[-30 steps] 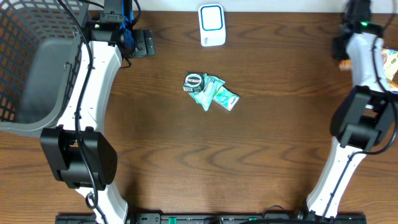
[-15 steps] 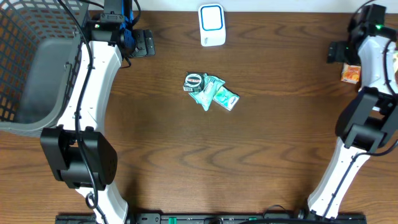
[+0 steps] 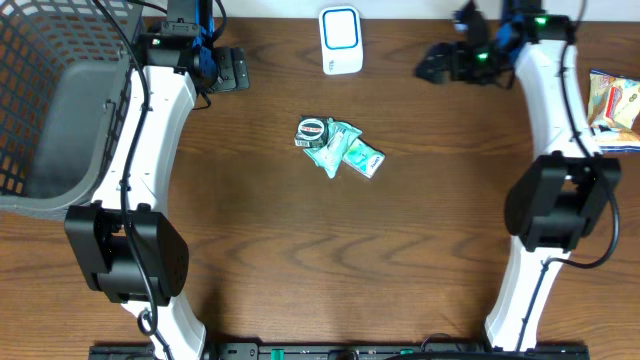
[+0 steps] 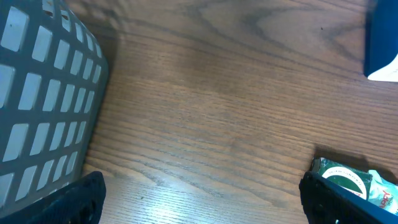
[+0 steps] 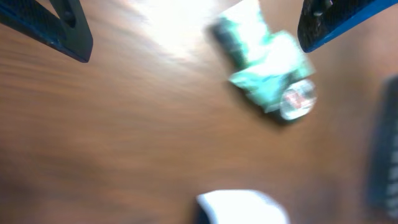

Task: Scan the item barcode
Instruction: 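Move the right gripper back over the item pile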

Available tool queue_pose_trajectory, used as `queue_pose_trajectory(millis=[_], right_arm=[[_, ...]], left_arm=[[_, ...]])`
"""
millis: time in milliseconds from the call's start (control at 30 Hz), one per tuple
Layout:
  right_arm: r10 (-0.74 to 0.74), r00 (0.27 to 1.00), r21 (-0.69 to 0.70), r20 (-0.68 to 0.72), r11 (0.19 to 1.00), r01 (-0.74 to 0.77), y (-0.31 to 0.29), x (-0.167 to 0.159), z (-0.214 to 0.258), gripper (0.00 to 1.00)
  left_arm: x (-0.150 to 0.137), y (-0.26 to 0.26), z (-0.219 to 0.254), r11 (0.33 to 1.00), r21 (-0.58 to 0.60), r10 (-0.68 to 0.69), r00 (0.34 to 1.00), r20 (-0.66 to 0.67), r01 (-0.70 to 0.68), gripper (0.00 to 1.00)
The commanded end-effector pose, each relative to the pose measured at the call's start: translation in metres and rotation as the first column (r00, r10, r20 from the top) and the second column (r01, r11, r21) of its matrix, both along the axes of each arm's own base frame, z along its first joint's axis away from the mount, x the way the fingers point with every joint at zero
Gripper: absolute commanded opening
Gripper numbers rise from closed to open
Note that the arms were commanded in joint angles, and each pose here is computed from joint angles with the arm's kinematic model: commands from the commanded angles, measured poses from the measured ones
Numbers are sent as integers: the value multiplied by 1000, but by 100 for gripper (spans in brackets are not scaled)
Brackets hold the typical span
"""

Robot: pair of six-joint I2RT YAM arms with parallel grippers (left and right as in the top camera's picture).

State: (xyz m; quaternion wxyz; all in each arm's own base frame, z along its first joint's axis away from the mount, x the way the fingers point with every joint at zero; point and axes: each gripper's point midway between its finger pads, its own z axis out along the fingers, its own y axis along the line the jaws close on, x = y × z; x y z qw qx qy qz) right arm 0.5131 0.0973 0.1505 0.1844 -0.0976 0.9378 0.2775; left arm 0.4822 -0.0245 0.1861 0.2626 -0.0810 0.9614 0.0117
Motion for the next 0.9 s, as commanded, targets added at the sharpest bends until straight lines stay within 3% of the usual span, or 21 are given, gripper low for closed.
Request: queue_pose_trajectory(millis=[0, 233, 367, 433, 500, 567, 633, 800, 867], right_arm=[[132, 991, 184, -15, 975, -127, 61, -21, 21, 99], [281, 959, 181, -16, 945, -274, 134, -51, 20, 99], [295, 955, 35, -10, 955, -295, 150, -54, 4, 99], [235, 972, -90, -30, 967, -237, 145, -51, -9, 99], [81, 996, -261, -42, 961, -89, 126, -41, -21, 99], [-93, 996, -415, -7, 906, 82, 102, -32, -29, 99], [-208, 978, -484, 32, 853, 197, 90, -28, -32, 99], [-202, 979, -475, 2, 862, 179, 101, -30, -47, 99], [-192, 981, -464, -33, 872, 155, 106, -34, -56, 86]], left_arm=[[0, 2, 14, 1000, -3, 18, 999, 31, -18, 98], [0, 2, 14, 1000, -3, 18, 999, 31, -18, 98], [0, 2, 14, 1000, -3, 18, 999, 31, -18, 98], [0, 2, 14, 1000, -3, 18, 999, 31, -18, 98], [0, 2, 14, 1000, -3, 18, 999, 31, -18, 98], [0, 2, 14, 1000, -3, 18, 999, 31, -18, 98], [0, 2, 14, 1000, -3, 18, 999, 31, -18, 98], [0, 2, 14, 1000, -4, 19, 999, 31, -19, 98], [0, 2, 14, 1000, -3, 18, 999, 31, -18, 98]])
